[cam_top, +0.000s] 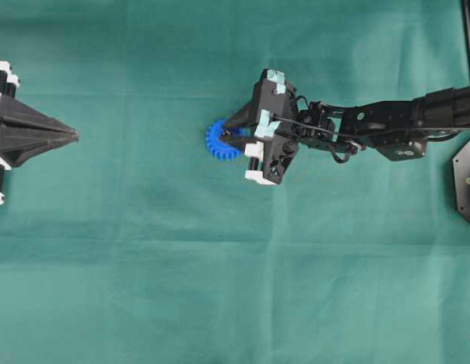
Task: Insert the shaft placed at a random location into the center hole of the small gear at another random location.
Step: 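Lower the shaft into the blue gear's center hole with the right gripper, then open the right gripper to release the inserted shaft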
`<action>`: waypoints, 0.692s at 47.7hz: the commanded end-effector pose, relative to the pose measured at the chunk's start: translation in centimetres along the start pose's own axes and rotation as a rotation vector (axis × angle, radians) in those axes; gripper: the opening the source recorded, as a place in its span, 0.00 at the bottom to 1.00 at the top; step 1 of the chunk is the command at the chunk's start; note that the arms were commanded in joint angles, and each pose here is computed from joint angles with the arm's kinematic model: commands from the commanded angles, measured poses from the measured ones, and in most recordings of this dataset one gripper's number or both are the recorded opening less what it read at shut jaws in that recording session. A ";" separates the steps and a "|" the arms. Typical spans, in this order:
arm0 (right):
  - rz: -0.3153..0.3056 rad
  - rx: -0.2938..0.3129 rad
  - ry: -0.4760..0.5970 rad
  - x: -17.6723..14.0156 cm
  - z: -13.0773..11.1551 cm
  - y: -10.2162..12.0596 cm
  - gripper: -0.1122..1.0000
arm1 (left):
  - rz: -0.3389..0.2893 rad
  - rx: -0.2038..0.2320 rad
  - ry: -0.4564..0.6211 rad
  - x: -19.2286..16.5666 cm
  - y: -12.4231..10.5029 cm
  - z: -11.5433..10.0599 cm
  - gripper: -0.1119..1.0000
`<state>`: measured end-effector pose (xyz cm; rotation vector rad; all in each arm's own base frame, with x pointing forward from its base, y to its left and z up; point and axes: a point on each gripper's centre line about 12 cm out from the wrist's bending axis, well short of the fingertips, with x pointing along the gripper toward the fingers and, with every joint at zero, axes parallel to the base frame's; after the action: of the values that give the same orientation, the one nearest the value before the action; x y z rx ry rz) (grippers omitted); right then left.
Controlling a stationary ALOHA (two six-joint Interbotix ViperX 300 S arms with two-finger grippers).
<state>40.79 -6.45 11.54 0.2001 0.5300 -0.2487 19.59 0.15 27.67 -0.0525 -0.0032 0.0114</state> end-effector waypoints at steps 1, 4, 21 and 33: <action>0.006 0.003 -0.025 -0.2 0.8 0.3 0.65 | 0.001 -0.002 -0.008 0.1 0.0 0.3 0.10; 0.006 0.003 -0.030 -0.2 0.9 0.3 0.80 | 0.001 -0.002 -0.011 0.1 0.0 0.4 0.10; 0.021 -0.003 -0.085 -1.8 3.4 0.7 0.81 | 0.001 -0.002 -0.017 0.0 0.0 0.5 0.10; 0.044 -0.016 -0.137 -4.7 6.5 1.2 0.81 | 0.001 -0.003 -0.025 0.0 0.0 0.7 0.10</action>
<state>40.21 -6.13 17.01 0.1845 0.4503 -0.2231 19.42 0.14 27.88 -0.0511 -0.0139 0.0108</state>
